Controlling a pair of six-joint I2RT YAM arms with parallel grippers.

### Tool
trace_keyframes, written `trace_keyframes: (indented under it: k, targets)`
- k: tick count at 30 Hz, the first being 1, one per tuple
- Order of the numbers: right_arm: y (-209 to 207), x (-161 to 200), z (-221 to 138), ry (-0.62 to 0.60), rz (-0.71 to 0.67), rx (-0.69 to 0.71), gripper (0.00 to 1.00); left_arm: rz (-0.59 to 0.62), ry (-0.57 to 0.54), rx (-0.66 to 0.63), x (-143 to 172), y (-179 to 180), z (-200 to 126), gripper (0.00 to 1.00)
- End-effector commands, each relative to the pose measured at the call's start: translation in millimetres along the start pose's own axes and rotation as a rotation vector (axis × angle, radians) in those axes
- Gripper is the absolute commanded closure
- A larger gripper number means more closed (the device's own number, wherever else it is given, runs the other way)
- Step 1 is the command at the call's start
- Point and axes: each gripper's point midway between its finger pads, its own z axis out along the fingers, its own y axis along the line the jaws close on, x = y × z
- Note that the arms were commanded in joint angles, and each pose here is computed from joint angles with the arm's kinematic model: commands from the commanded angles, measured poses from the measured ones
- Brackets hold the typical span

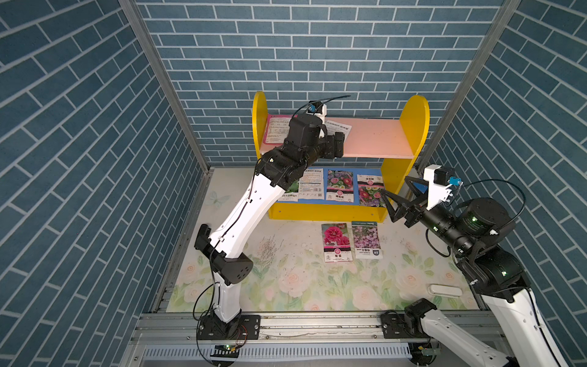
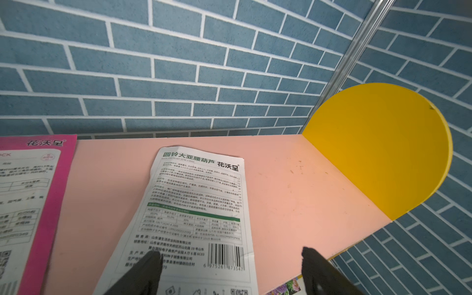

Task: Take the seed bag off the shelf
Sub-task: Pick up the seed packet from the shelf.

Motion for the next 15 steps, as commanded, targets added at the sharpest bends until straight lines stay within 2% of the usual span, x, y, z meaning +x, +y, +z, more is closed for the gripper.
trace_keyframes:
  k: [1, 8, 15]
  targets:
    - [1.7, -7.7, -6.4, -0.019, -0.014, 0.000, 0.04, -0.033, -0.047, 0.032, -19.2, -6.2, -22.6, 0.08]
    - [5.7, -10.9, -10.2, -0.040, 0.007, -0.020, 0.04, -0.189, 0.014, 0.105, -5.3, -8.8, -57.4, 0.00]
    - [17.4, -15.6, -14.3, -0.061, 0.007, -0.083, 0.04, -0.360, 0.035, 0.233, 14.6, -18.3, -82.8, 0.00]
